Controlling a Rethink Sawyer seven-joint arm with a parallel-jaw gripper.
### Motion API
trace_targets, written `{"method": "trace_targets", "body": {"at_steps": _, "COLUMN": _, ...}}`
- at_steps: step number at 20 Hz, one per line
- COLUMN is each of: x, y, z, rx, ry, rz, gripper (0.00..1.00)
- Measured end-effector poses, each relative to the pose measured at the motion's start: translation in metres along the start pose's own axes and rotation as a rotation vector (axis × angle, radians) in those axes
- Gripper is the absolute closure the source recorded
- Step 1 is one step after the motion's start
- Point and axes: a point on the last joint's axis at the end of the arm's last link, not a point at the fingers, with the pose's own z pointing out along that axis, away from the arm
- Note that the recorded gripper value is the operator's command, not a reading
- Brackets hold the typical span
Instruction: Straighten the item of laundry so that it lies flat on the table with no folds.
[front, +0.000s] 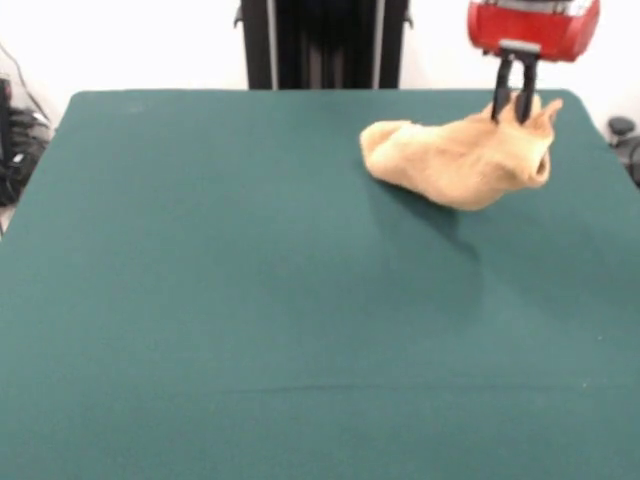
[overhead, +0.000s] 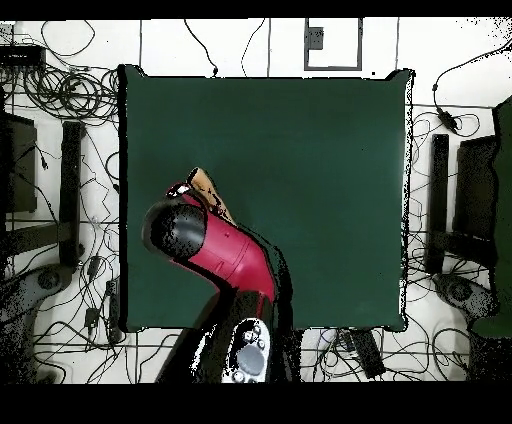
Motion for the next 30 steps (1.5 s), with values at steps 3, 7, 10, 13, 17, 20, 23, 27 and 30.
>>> {"method": "trace_targets", "body": {"at_steps": 3, "x": 0.017, "y": -0.002, "z": -0.018, "rx": 0.049, "ry": 0.056, "rz": -0.019, "gripper": 1.0}}
{"method": "trace_targets", "body": {"at_steps": 7, "x": 0.035, "y": -0.007, "z": -0.048, "rx": 0.128, "ry": 0.145, "rz": -0.007, "gripper": 1.0}}
{"method": "trace_targets", "body": {"at_steps": 10, "x": 0.036, "y": -0.011, "z": -0.065, "rx": 0.158, "ry": 0.179, "rz": 0.024, "gripper": 1.0}}
{"method": "trace_targets", "body": {"at_steps": 13, "x": 0.029, "y": -0.016, "z": -0.079, "rx": 0.17, "ry": 0.185, "rz": 0.059, "gripper": 1.0}}
{"method": "trace_targets", "body": {"at_steps": 17, "x": -0.004, "y": -0.035, "z": -0.081, "rx": 0.157, "ry": 0.147, "rz": 0.113, "gripper": 1.0}}
{"method": "trace_targets", "body": {"at_steps": 20, "x": -0.036, "y": -0.057, "z": -0.073, "rx": 0.145, "ry": 0.099, "rz": 0.165, "gripper": 1.0}}
{"method": "trace_targets", "body": {"at_steps": 23, "x": -0.061, "y": -0.072, "z": -0.066, "rx": 0.128, "ry": 0.047, "rz": 0.201, "gripper": 1.0}}
{"method": "trace_targets", "body": {"at_steps": 27, "x": -0.086, "y": -0.084, "z": -0.061, "rx": 0.101, "ry": -0.01, "rz": 0.23, "gripper": 1.0}}
{"method": "trace_targets", "body": {"at_steps": 30, "x": -0.09, "y": -0.084, "z": -0.059, "rx": 0.091, "ry": -0.023, "rz": 0.232, "gripper": 1.0}}
